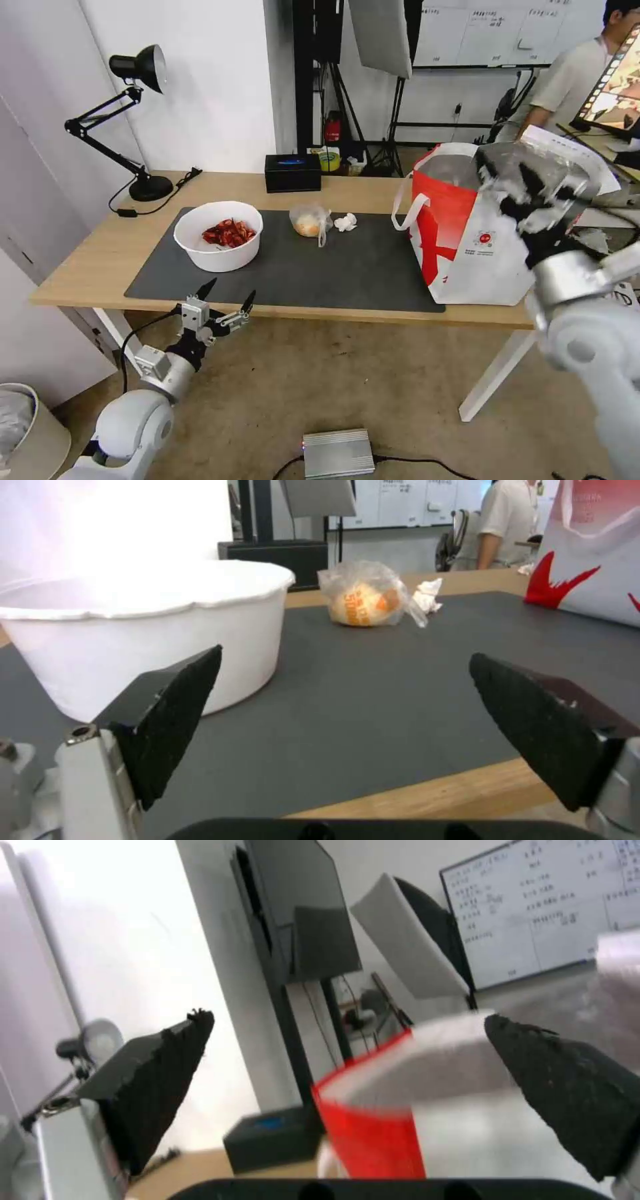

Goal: Pick up the trash from the table and place it into the takeout bag.

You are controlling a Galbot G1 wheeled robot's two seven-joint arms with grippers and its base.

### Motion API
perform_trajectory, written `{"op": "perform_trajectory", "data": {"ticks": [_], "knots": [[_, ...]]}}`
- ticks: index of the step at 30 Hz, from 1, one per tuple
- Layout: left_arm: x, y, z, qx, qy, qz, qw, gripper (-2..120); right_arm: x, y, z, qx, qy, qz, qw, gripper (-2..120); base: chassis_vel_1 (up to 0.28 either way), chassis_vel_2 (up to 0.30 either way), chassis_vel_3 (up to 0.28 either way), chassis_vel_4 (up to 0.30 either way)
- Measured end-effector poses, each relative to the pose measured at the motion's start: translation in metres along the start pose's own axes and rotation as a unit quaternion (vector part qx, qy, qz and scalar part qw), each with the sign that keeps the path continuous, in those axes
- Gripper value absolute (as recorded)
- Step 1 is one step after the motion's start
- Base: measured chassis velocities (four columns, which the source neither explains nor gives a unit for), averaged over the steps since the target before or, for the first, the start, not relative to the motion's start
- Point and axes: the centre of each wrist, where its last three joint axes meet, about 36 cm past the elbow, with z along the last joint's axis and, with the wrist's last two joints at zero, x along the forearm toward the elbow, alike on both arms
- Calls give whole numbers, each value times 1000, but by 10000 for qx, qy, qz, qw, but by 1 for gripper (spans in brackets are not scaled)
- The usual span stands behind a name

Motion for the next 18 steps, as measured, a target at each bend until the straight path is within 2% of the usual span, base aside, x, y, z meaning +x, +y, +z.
{"op": "perform_trajectory", "data": {"ticks": [6, 12, 18], "knots": [[0, -1, -1, 51, -37, -18, 10000, 100, 36, 5, 33, 162, 173, 153, 9996, 100, 0, 0, 0, 0], [0, -3, -2, 108, -17, -41, 9999, 100, 73, 2, 75, 718, 246, 356, 9965, 100, 0, 0, 0, 0], [1, -7, -4, 148, 57, -199, 9997, 100, 90, -2, 95, 954, 309, 478, 9938, 100, 0, 0, 0, 0]]}}
